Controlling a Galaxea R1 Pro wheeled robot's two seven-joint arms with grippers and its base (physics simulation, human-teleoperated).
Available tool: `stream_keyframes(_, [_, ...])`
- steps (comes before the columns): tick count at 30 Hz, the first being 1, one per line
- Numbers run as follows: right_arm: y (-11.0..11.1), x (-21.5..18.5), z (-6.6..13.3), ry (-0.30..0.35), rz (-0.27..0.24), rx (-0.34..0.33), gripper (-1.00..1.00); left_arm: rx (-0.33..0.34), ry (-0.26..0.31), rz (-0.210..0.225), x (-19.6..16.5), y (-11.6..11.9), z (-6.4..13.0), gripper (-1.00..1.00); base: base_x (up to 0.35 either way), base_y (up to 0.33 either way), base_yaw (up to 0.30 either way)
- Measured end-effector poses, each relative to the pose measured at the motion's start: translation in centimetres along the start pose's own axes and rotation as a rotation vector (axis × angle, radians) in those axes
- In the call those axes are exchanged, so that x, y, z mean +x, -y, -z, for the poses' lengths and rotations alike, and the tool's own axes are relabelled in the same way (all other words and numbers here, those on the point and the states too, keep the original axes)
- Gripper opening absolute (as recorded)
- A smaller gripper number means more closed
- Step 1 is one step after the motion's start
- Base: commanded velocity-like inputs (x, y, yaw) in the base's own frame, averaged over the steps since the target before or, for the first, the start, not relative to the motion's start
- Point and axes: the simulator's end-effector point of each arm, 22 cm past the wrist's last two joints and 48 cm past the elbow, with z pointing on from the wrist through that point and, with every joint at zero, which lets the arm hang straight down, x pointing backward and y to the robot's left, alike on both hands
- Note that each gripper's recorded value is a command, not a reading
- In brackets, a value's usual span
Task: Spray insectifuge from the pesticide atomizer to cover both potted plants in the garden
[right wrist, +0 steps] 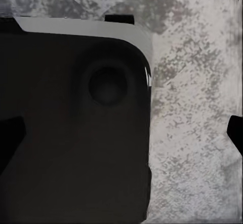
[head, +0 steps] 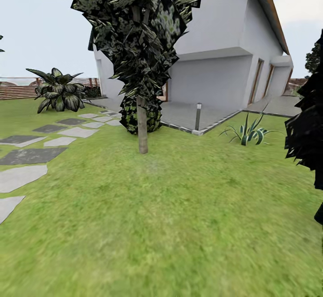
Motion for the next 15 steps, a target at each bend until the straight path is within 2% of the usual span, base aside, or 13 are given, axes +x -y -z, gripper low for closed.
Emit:
stream_keyframes(5, [2.2,-1.4,0.1,0.029,-0.001,0.028,1.0,-0.02,0.07,0.001,-3.5,-1.5,0.0,1.0,-0.299,-0.178,0.0])
stream_keyframes(8, [2.6,-2.4,0.1,0.055,-0.001,0.033,1.0,-0.039,0.121,0.001,-6.1,-2.9,0.2,1.0,-0.295,-0.169,0.0])
stream_keyframes(9, [2.7,-5.6,0.4,0.125,-0.001,0.034,1.0,-0.055,0.285,-0.004,-13.0,-4.1,1.2,1.0,-0.297,-0.168,0.0])
stream_keyframes(10, [2.7,-12.2,1.7,0.271,0.0,0.035,1.0,-0.061,0.428,-0.006,-21.7,-4.4,3.3,1.0,-0.292,-0.185,0.0])
stream_keyframes(11, [2.5,-21.2,5.1,0.48,0.002,0.034,1.0,-0.069,0.496,-0.01,-24.8,-4.9,4.6,1.0,-0.289,-0.192,0.0])
stream_keyframes(12, [2.4,-27.6,8.9,0.643,0.004,0.032,1.0,-0.073,0.533,-0.011,-26.6,-5.1,5.3,1.0,-0.288,-0.195,0.0])
stream_keyframes(13, [2.4,-27.3,8.7,0.639,0.003,0.032,1.0,-0.074,0.552,-0.012,-27.5,-5.1,5.8,1.0,-0.287,-0.198,0.0])
stream_keyframes(15, [2.3,-29.4,10.4,0.72,0.002,0.03,1.0,-0.076,0.615,-0.013,-30.7,-5.2,7.3,1.0,-0.285,-0.201,0.0])
